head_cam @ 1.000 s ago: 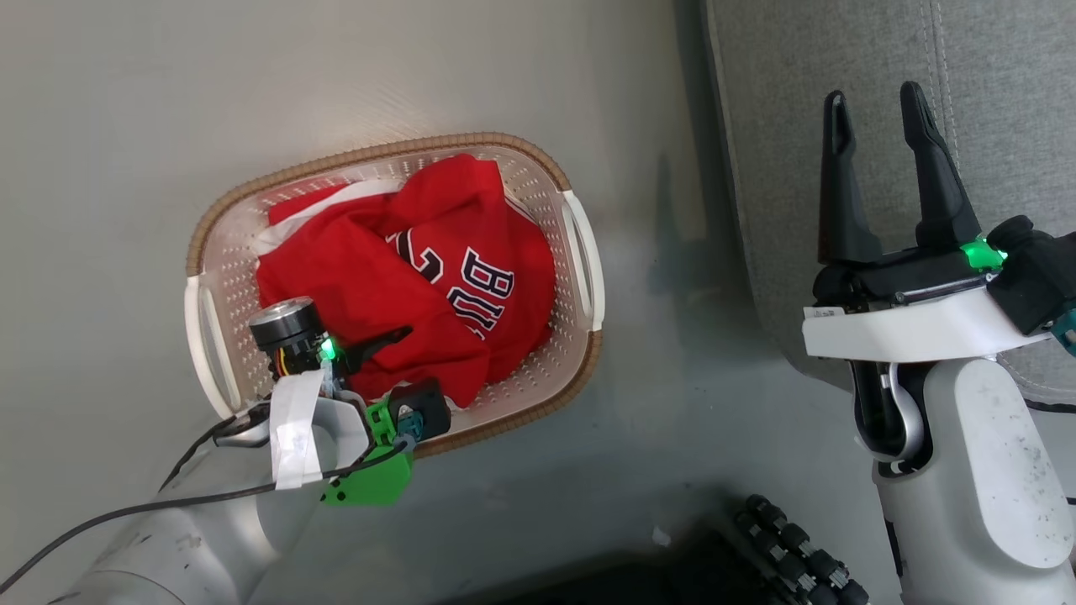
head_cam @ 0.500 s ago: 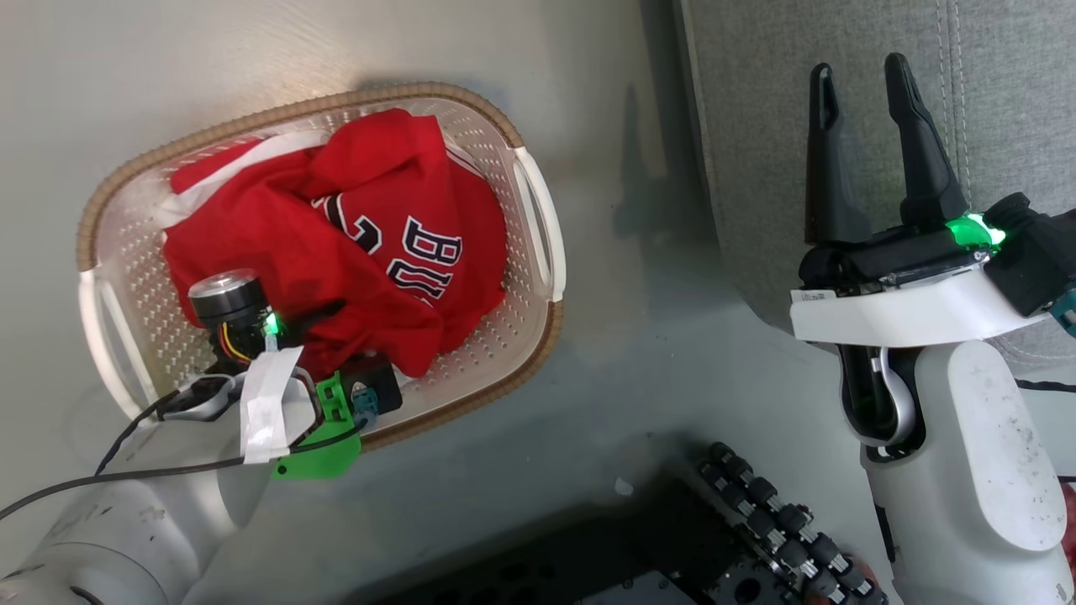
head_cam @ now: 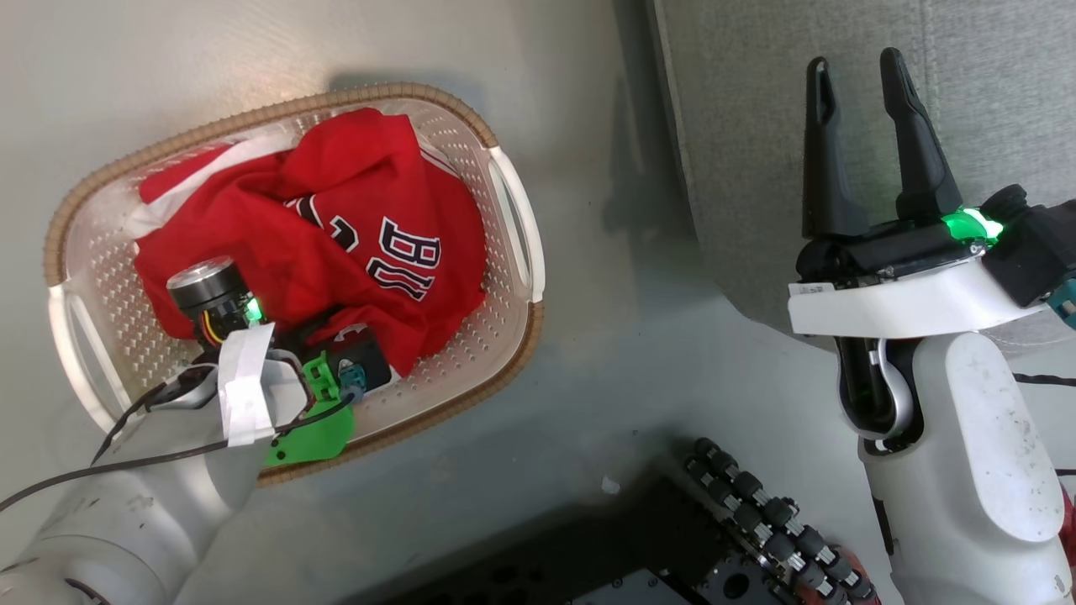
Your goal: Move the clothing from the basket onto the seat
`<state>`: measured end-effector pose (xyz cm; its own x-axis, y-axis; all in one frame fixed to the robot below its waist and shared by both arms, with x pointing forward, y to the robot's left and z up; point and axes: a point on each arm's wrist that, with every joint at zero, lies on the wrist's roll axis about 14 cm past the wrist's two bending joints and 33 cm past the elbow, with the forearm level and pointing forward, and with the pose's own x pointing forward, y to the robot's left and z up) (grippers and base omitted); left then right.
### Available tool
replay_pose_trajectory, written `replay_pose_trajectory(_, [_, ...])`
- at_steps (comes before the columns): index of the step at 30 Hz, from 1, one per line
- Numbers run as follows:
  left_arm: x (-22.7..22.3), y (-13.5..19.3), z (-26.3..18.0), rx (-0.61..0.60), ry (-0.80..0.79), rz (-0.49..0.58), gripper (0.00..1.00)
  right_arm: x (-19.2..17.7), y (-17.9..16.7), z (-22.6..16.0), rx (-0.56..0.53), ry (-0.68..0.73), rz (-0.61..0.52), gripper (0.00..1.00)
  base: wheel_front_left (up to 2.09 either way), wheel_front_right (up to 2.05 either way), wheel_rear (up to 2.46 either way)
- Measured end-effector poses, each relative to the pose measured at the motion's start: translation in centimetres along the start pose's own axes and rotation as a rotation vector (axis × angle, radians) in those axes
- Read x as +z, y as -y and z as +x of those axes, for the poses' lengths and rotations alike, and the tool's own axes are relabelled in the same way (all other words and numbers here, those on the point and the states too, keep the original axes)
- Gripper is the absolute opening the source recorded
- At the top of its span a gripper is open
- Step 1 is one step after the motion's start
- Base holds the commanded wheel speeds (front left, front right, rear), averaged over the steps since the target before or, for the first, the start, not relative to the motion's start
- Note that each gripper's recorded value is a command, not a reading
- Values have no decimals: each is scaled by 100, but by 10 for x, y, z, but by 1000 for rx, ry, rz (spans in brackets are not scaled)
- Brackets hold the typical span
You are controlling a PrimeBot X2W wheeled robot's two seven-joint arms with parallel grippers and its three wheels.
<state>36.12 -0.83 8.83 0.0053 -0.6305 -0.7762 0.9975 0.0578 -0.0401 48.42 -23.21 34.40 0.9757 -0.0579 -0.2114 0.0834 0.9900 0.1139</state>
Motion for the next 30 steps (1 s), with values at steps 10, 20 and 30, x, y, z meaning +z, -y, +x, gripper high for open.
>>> replay_pose_trajectory(10, [57,1,-30,113,127,-146,0,31,3,-21,-21,48,-20,100,0,0,0])
replay_pose_trajectory(20, [113,7,-91,258,281,-303,0,69,-9,-54,1,120,-29,100,0,0,0])
replay_pose_trajectory(30, [169,-11,-169,522,494,-429,0,95,-27,-88,42,179,-21,100,0,0,0])
